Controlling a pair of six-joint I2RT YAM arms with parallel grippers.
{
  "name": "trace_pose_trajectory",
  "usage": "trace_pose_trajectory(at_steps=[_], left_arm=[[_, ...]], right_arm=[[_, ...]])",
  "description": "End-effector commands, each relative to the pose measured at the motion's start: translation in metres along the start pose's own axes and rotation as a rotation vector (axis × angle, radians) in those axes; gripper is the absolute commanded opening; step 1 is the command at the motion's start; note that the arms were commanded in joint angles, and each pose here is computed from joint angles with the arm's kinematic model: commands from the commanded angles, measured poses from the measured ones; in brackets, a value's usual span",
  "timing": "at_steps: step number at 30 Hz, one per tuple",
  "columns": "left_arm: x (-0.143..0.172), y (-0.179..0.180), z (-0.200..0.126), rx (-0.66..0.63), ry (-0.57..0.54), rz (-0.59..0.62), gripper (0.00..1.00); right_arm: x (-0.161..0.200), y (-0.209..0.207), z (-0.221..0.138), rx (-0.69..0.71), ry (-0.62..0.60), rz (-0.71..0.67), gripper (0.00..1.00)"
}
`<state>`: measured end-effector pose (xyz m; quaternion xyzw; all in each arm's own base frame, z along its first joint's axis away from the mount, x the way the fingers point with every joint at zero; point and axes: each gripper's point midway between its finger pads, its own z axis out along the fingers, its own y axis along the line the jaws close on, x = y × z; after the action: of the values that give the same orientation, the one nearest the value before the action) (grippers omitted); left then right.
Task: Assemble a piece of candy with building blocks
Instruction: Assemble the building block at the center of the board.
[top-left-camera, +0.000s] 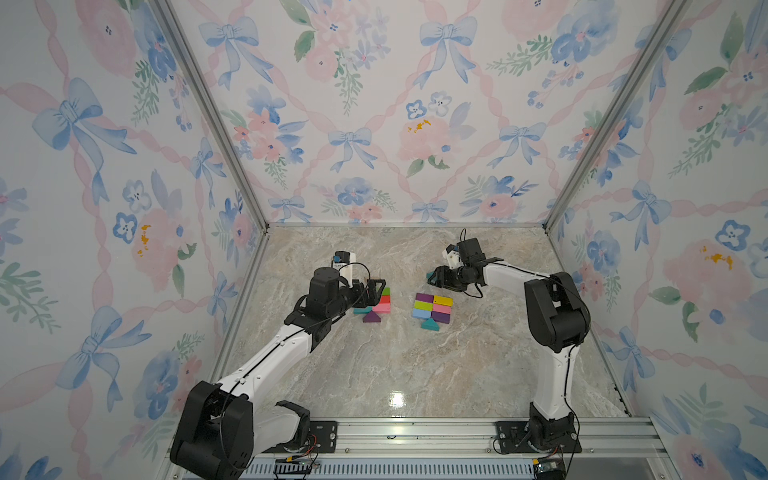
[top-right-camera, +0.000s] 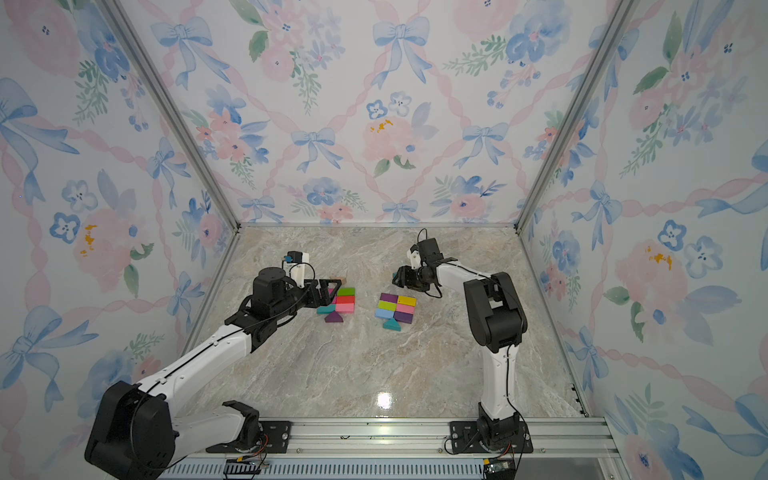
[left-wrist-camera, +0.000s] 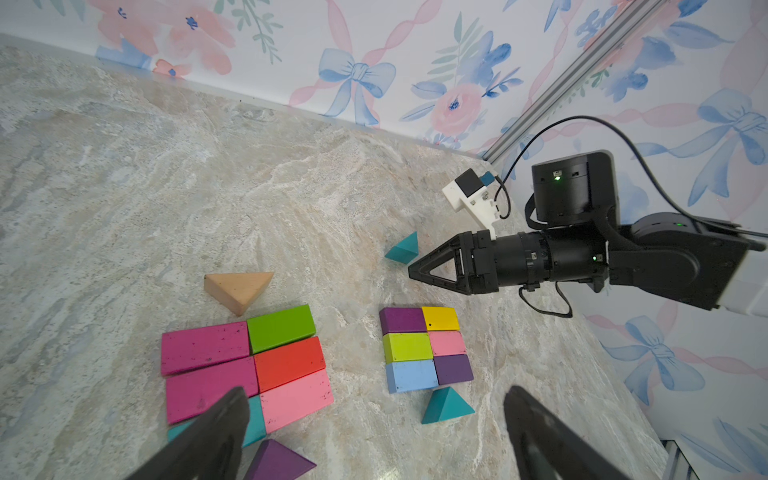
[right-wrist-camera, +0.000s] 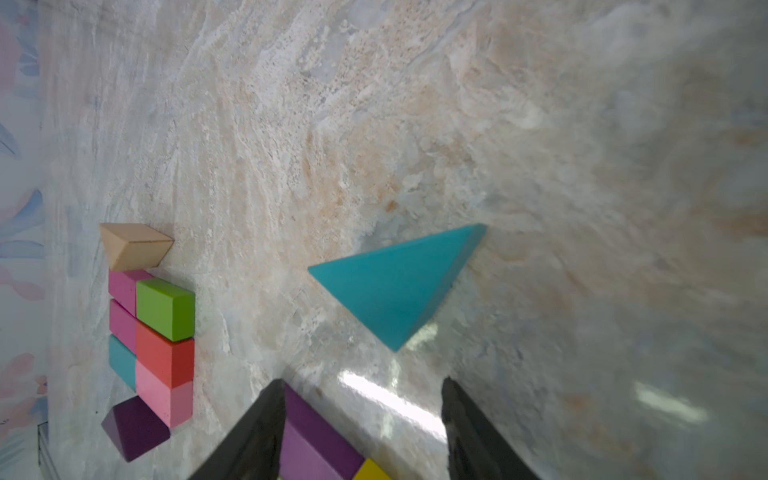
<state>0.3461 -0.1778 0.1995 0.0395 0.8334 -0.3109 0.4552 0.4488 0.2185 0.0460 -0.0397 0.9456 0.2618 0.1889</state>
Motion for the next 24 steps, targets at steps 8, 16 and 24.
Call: trace_pose_trajectory(at_steps=[8, 16, 24], left_arm=[[-0.001, -0.005, 0.002, 0.031, 0.012, -0.004, 0.98], [0.002, -0.005, 0.004, 0.034, 0.024, -0.026, 0.98], [0.009, -0.022, 0.012, 0.084, 0.061, 0.010, 0.98]], right_arm=[[-0.034, -0.005, -0.035, 0.183, 0.006, -0.181, 0.88], [-0.050, 0.000, 0.001, 0.180, 0.049, -0.181, 0.93], [-0.052, 0.003, 0.018, 0.205, 0.086, -0.209, 0.92]])
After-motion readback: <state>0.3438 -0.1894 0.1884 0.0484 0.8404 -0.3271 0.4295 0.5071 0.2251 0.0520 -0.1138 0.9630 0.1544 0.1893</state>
